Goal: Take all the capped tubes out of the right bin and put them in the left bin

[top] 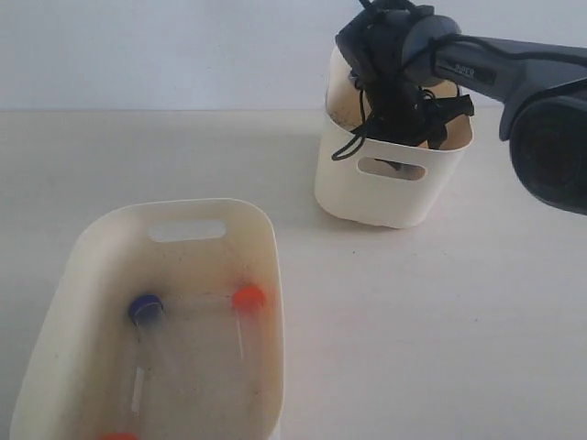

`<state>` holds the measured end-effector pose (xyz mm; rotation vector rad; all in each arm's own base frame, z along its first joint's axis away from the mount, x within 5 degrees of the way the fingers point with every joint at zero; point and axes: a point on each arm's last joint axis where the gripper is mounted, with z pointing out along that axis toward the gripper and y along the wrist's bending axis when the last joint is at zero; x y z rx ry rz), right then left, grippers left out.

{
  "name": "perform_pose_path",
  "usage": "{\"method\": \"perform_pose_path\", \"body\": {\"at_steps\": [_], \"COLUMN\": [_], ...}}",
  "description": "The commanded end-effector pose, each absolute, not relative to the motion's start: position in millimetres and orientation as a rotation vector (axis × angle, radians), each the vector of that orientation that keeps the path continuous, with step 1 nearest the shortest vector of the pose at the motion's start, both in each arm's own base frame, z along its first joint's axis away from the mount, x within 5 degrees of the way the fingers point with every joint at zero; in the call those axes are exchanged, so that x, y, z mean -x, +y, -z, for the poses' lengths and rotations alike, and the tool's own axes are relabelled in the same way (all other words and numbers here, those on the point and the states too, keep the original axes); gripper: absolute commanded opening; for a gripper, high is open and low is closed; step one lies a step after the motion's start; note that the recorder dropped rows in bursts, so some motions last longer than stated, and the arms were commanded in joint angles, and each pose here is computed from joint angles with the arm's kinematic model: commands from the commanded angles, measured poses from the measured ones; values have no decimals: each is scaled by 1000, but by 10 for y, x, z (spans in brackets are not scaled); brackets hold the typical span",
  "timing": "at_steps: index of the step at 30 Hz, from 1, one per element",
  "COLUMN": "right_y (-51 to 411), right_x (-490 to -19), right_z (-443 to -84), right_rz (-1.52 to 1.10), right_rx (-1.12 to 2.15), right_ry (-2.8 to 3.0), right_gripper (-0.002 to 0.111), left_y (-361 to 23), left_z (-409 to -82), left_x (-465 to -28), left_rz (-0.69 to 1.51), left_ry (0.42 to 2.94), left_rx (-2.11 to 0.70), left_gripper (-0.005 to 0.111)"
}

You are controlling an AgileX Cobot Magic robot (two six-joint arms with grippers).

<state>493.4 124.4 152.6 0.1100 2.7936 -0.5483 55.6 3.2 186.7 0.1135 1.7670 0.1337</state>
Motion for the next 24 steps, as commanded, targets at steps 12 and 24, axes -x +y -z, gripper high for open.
{"method": "perform_pose_path", "body": {"at_steps": [12, 24], "right_y": [1261, 1284], "right_x": [-4945, -4961], "right_z": [-1153, -1249], "right_rz": [516, 477], "right_rx": [-91, -68], "right_ry": [2876, 2869], "right_gripper": [36, 0], "left_y": [30, 30], "left_z": [-1895, -1895], "left_x": [-556, -556], "left_rz": [-124, -124], "left_ry": [1746, 1746], "left_rx": [-102, -102], "left_gripper": [4, 4]}}
